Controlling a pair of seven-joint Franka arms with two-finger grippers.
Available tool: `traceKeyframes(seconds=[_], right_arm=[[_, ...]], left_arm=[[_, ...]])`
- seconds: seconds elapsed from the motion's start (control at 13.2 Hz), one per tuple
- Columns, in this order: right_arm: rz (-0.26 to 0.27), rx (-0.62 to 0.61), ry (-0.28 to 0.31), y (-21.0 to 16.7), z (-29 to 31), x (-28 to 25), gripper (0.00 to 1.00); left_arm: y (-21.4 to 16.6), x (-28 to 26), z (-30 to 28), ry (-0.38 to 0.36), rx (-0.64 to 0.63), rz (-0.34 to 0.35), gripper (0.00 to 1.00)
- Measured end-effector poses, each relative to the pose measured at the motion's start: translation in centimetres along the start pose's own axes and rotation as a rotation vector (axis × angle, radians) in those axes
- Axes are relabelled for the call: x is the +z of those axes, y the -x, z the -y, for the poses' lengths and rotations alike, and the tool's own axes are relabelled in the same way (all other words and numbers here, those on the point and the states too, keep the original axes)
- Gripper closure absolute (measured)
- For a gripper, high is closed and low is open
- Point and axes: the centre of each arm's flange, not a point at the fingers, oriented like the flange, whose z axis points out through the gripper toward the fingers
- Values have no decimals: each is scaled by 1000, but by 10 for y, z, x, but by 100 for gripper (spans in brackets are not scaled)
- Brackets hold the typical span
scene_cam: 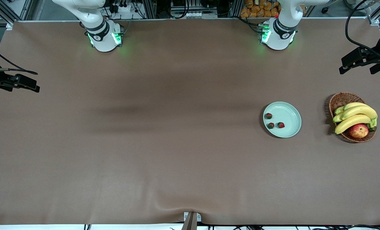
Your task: Collect all strawberries into plate
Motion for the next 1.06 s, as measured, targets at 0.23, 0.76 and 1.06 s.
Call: traceKeyframes(seconds=[0.23, 0.76, 1.06], right_arm=[[-10, -7, 1, 0, 4, -4, 0], [-40, -7, 0, -8, 4, -2, 0], [-39, -8, 0, -9, 4, -1, 0]], left_arm=[[0, 2, -4, -1, -3, 3, 0], [-1, 12, -17, -3, 20, 25, 0], [-2, 24, -29, -23, 43, 37, 0]])
